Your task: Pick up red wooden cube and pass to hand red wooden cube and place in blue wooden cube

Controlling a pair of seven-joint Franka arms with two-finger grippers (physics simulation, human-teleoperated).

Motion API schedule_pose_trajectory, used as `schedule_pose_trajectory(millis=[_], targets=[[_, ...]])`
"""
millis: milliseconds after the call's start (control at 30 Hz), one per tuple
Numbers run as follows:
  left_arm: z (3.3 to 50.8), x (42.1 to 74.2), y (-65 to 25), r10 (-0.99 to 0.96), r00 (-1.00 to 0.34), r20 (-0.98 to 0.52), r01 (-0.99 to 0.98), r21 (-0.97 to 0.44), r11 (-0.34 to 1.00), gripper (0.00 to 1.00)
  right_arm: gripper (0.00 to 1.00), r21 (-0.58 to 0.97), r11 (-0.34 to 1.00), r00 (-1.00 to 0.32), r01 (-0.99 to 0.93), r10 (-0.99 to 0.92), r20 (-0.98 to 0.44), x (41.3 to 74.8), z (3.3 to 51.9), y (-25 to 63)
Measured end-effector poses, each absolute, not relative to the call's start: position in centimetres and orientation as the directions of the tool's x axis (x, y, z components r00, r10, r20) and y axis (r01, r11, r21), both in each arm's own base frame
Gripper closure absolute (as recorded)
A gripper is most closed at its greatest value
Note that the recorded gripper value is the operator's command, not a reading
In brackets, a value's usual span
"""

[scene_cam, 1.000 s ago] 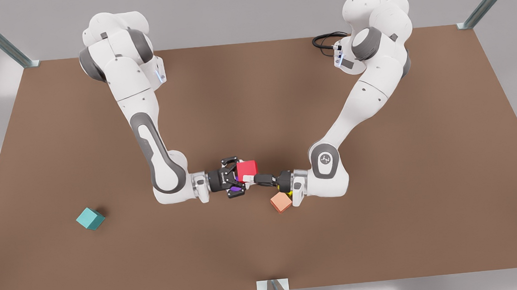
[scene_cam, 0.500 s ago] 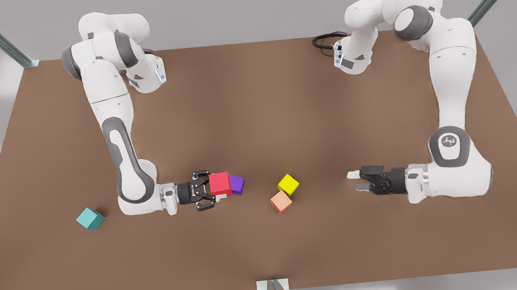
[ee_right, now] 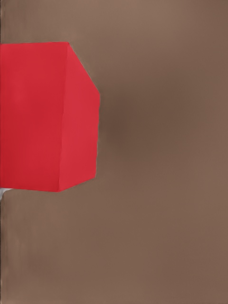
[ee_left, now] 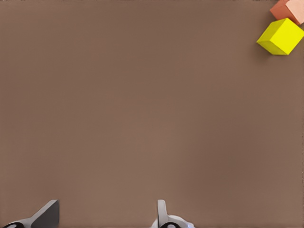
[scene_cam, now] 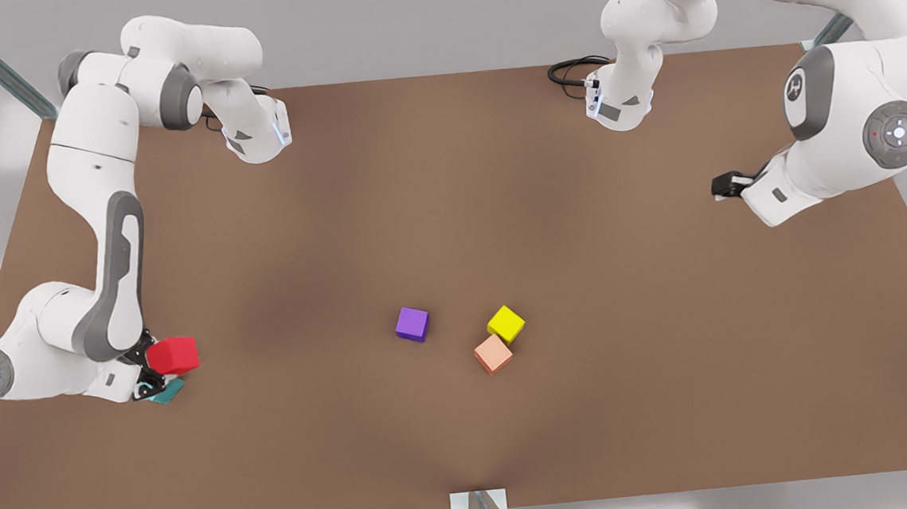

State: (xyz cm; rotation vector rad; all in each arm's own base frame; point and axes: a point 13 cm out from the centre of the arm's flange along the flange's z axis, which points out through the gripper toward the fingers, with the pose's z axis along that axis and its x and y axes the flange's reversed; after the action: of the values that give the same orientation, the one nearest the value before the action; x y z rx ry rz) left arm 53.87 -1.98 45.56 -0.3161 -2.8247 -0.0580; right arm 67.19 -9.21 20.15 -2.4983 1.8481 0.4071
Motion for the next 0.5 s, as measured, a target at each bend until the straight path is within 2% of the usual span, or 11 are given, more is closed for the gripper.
schedule_pose_trajectory(millis=[233, 500], targets=[[45.4, 54.0, -2.0, 0.204, -0.934, 0.293, 0.211, -0.009, 0.977, 0.00, 0.38, 0.094, -0.203, 0.201, -0.975, -0.979, -0.034, 69.6, 17.9, -16.2], [45.0, 53.9, -2.0, 0.200, -0.932, 0.302, 0.206, -0.013, 0.978, 0.00, 0.38, 0.076, -0.148, 0.150, -0.986, -0.988, 0.026, 69.1, 14.8, -18.8]])
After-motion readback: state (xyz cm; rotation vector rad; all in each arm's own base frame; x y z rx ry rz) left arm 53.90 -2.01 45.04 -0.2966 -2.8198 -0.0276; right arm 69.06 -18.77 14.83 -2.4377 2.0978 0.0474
